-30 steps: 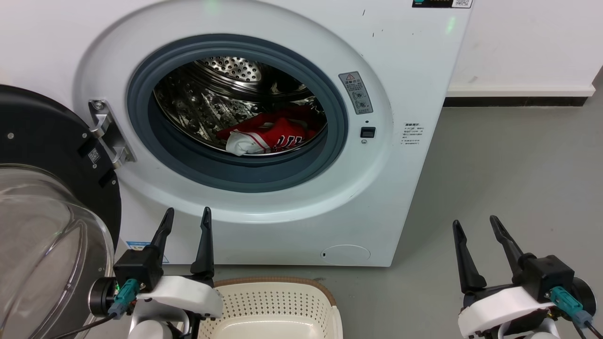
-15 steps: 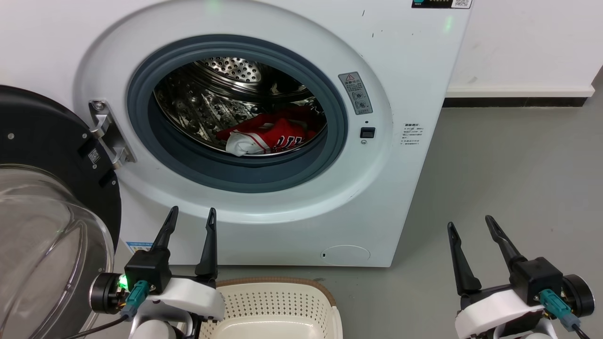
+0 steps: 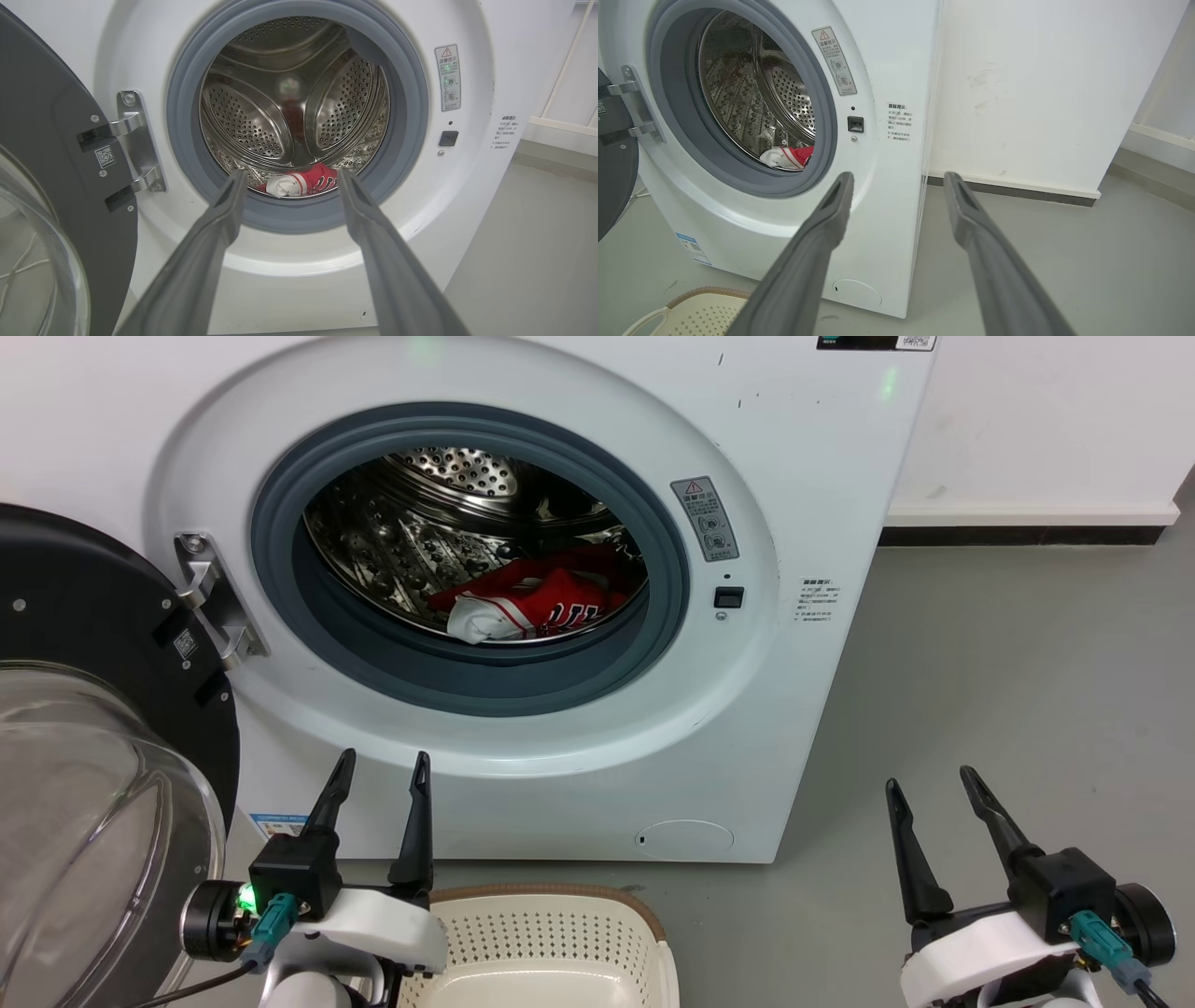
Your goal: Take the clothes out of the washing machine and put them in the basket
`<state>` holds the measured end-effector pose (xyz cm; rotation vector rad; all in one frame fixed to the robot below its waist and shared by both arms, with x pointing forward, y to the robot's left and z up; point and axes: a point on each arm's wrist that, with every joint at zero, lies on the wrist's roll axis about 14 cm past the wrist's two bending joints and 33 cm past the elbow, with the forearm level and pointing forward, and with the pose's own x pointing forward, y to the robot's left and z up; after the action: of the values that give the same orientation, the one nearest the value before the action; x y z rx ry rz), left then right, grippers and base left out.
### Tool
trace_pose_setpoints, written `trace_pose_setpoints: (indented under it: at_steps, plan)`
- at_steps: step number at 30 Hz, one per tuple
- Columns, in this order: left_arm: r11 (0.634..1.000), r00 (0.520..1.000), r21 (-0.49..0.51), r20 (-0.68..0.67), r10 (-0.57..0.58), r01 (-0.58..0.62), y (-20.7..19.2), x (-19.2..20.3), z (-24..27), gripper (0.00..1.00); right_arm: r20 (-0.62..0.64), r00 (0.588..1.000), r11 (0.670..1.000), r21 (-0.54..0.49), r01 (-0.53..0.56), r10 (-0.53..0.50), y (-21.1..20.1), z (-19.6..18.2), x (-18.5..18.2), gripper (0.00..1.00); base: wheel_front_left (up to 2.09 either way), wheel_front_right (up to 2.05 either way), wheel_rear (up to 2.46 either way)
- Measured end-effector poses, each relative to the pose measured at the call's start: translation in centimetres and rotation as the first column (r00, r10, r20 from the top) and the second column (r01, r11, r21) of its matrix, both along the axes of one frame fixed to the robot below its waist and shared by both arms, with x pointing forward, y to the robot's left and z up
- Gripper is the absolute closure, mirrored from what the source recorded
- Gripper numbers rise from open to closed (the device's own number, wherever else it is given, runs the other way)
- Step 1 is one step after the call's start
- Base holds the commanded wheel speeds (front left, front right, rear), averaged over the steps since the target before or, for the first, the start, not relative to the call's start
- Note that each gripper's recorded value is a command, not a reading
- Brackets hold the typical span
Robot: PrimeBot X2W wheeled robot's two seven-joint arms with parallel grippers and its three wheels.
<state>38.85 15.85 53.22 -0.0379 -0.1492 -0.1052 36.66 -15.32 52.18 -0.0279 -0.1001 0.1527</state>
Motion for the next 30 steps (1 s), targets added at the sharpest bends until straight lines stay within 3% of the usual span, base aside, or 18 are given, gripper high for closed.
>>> trace_pose_setpoints:
  at_steps: [14, 30]
  plan:
    - [1.000, 1.000, 0.002, -0.020, -0.002, 0.002, -0.3, 1.6, -0.5, 0.00, -0.013, 1.000, 1.000, 0.007, -0.009, 0.010, 0.3, -0.5, 0.5, 0.00, 0.00, 0.00, 0.00]
    - [0.998, 0.994, 0.048, -0.101, -0.030, 0.035, -1.2, 12.4, -3.6, 0.00, -0.039, 0.999, 0.999, 0.007, -0.037, 0.037, 1.2, -2.2, 5.6, 0.00, 0.00, 0.00, 0.00]
